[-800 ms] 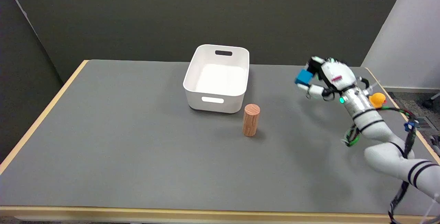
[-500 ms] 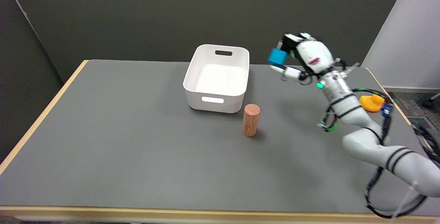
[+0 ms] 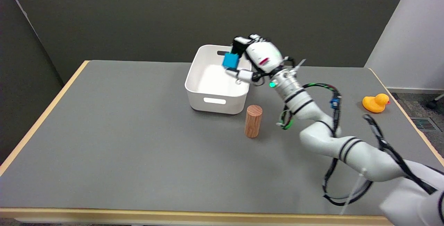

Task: Place the cube in the box.

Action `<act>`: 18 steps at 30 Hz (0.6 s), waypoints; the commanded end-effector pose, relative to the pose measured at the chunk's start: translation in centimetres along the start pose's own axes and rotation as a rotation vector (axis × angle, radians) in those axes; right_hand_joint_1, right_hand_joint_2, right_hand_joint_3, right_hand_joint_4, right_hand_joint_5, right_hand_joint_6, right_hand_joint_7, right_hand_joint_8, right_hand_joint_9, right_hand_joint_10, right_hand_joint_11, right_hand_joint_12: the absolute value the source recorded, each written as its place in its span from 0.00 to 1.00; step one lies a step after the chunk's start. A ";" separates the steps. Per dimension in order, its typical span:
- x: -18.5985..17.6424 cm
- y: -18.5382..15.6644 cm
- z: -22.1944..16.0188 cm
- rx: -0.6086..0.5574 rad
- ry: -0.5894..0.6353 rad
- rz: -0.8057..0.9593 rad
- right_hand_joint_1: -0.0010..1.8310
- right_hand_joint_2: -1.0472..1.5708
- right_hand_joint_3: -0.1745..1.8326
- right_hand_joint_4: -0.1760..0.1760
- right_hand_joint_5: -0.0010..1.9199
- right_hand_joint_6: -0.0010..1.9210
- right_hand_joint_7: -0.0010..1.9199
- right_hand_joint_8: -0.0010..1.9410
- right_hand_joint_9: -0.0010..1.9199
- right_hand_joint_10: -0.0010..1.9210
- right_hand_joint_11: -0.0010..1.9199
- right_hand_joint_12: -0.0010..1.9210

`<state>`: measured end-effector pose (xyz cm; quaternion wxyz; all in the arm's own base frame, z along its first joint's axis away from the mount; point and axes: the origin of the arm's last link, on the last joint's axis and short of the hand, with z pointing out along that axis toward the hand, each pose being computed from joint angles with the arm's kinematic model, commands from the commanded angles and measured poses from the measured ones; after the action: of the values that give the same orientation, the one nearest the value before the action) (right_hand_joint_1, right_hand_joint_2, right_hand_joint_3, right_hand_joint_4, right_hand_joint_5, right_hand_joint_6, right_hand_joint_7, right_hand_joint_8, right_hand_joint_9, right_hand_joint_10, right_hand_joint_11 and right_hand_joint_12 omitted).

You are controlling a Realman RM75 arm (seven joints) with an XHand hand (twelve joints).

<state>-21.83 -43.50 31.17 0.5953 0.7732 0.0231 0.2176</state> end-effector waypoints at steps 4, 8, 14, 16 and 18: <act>-9.9 -3.0 3.0 -0.158 -0.373 0.133 0.62 0.85 0.27 0.00 0.29 0.85 0.31 0.89 0.32 1.00 0.07 1.00; -9.6 -1.1 1.8 -0.297 -0.319 0.327 0.51 0.79 0.33 0.21 0.22 0.61 0.27 0.63 0.26 0.81 0.02 0.85; -6.8 -0.5 2.4 -0.261 -0.260 0.275 0.29 0.64 0.48 0.64 0.01 0.13 0.00 0.00 0.00 0.00 0.00 0.30; -5.6 -0.4 2.5 -0.245 -0.221 0.265 0.28 0.62 0.52 0.65 0.02 0.10 0.00 0.00 0.00 0.00 0.00 0.27; -4.4 -0.4 2.4 -0.232 -0.184 0.249 0.28 0.62 0.52 0.65 0.02 0.09 0.00 0.00 0.00 0.00 0.00 0.25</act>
<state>-26.93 -47.32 27.26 0.6353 0.7410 -0.1325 0.1726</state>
